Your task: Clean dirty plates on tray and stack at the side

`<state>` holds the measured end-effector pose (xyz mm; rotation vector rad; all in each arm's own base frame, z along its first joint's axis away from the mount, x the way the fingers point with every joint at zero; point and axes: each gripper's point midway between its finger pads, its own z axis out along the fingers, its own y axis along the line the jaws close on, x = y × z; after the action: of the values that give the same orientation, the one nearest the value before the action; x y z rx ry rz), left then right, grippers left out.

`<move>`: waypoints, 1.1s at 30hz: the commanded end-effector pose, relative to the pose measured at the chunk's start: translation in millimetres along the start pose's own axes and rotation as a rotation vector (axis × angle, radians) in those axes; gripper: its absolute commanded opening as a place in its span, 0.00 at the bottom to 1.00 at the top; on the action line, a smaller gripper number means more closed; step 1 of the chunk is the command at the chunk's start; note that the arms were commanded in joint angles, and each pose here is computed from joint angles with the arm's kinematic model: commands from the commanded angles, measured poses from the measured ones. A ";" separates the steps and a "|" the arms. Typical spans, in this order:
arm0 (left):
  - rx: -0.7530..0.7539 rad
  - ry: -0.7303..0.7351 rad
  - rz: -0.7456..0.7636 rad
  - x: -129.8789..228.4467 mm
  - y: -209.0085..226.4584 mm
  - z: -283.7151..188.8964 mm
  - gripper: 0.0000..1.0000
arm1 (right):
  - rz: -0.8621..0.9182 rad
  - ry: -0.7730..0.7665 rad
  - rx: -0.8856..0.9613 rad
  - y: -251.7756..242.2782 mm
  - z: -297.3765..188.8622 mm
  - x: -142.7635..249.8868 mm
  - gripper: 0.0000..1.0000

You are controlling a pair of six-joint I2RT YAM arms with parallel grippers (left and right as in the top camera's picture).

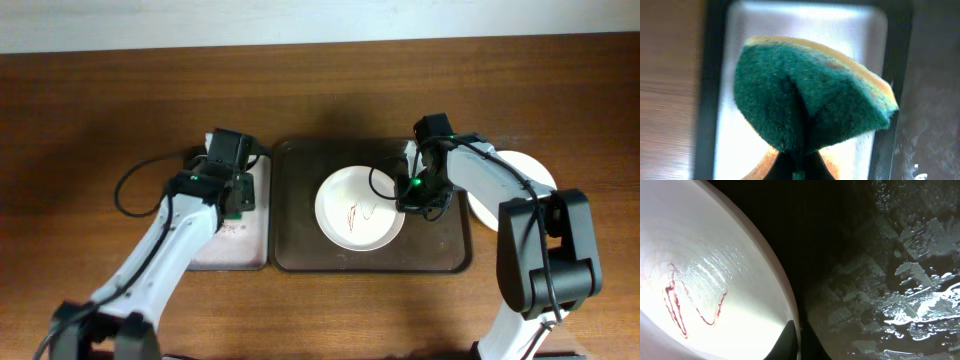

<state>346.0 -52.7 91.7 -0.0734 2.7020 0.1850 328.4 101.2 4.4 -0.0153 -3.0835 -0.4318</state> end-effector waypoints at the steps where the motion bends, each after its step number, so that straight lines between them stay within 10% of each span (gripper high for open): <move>1: 0.183 0.125 -0.002 19.8 -18.7 19.0 0.00 | 0.001 0.042 0.033 -5.6 9.2 13.0 0.04; 14: 0.690 0.072 0.059 7.1 -159.0 -31.5 0.00 | -0.008 0.088 -0.051 30.2 14.9 26.4 0.04; 26: 0.734 0.256 -0.117 57.3 -252.2 1.7 0.00 | -0.008 0.090 -0.048 29.9 15.0 26.9 0.04; 33: 0.497 0.209 -0.152 62.3 -223.3 42.2 0.00 | -0.008 0.091 -0.048 29.9 15.0 27.2 0.04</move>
<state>316.4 -294.9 18.6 -0.0701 2.8445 -0.8034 308.7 134.5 5.1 0.0283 -3.0085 -0.5151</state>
